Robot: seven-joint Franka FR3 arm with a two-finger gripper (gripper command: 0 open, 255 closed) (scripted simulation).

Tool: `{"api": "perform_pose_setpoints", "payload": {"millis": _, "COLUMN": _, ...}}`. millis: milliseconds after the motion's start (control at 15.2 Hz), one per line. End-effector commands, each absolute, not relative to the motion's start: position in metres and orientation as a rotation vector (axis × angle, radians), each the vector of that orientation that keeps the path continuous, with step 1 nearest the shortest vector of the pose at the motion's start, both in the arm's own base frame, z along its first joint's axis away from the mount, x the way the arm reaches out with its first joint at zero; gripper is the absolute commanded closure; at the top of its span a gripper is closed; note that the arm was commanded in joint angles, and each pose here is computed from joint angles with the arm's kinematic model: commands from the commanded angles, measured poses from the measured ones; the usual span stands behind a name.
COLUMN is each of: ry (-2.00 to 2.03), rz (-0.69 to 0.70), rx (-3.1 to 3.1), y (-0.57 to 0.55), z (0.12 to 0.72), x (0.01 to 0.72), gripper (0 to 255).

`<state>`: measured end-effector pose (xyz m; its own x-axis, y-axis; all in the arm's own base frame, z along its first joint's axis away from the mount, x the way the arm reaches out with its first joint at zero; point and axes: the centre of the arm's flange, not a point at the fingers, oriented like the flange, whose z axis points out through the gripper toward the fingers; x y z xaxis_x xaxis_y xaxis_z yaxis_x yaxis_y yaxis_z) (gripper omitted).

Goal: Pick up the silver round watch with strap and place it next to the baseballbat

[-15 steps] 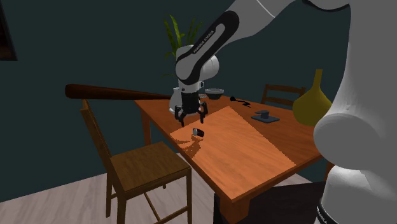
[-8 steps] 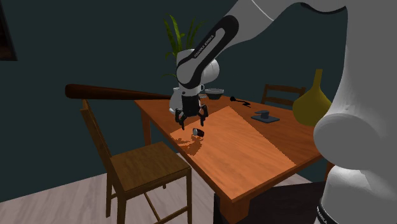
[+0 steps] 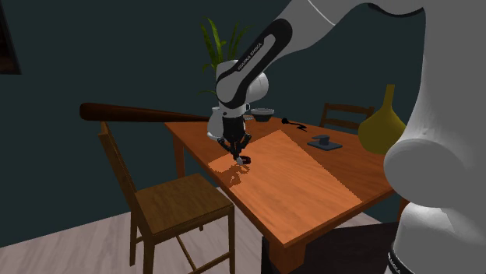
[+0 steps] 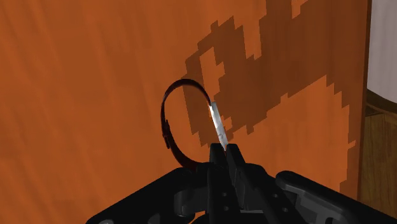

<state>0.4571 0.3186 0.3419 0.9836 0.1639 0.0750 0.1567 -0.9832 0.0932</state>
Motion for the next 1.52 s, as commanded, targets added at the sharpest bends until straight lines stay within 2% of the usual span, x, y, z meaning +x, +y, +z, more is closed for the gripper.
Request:
{"api": "perform_pose_setpoints", "payload": {"millis": 0, "ry": 0.246, "rz": 0.126, "rx": 3.042, "y": 0.319, "z": 0.342, "x": 0.457, "gripper": 255}}
{"api": "perform_pose_setpoints", "payload": {"millis": 198, "ry": 0.246, "rz": 0.126, "rx": 3.042, "y": 0.319, "z": 0.342, "x": 0.457, "gripper": 255}}
{"api": "perform_pose_setpoints", "payload": {"millis": 1452, "ry": 0.246, "rz": 0.126, "rx": 3.042, "y": 0.319, "z": 0.442, "x": 0.457, "gripper": 255}}
